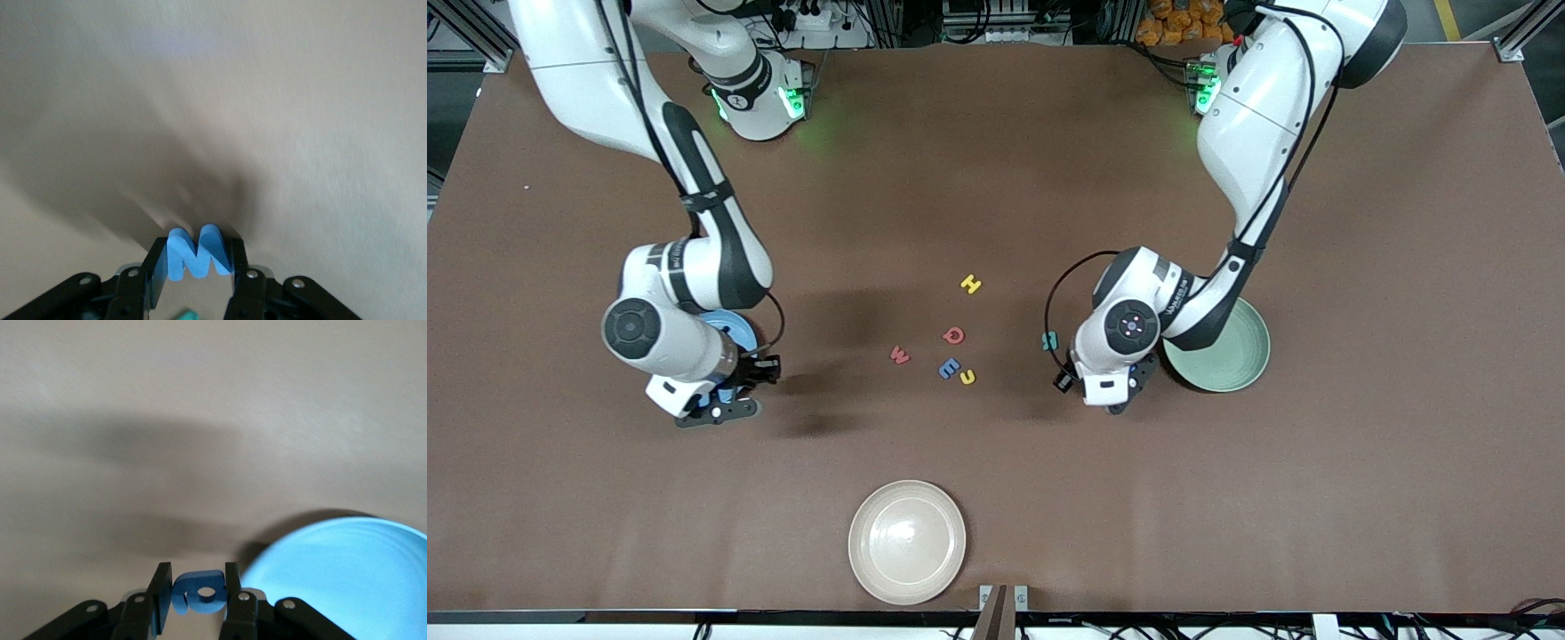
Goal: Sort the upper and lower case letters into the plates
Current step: 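Release the letters onto the blue and green plates with both grippers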
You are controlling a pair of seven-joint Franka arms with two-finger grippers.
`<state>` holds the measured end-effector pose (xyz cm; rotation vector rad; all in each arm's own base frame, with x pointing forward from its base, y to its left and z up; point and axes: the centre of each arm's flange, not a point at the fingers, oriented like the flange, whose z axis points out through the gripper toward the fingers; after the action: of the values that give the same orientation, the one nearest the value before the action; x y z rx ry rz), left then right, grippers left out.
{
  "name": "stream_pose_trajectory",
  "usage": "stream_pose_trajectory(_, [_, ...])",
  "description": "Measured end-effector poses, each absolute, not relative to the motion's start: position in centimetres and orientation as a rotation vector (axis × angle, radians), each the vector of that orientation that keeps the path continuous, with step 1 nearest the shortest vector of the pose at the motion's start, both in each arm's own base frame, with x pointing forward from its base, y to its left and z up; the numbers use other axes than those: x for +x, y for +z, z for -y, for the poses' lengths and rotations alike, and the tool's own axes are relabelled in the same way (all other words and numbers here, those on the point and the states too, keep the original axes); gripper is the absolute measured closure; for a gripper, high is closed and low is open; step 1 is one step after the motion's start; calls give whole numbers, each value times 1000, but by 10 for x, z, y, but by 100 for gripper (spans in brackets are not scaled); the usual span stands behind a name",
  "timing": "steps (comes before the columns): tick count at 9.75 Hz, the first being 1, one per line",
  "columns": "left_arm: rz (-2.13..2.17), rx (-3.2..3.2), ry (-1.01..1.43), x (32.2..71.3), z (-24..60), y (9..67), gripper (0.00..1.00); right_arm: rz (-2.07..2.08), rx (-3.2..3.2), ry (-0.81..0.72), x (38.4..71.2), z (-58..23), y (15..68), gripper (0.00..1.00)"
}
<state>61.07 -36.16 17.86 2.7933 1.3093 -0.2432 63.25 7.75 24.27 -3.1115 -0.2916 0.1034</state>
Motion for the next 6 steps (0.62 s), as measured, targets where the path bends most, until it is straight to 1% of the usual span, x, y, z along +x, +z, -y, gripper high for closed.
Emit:
stream_pose_trajectory(4, [-1213,2875,-306,633,313,213,58,342,-3090,146,618,-6,241,63])
stream_pose_trajectory(5, [-1170,2897,-318,637,300,225,58,344,-3087,151,618,4,241,62])
stream_pose_trajectory(6, [-1103,2928,-339,641,286,233,58,350,-3085,153,618,5,241,50])
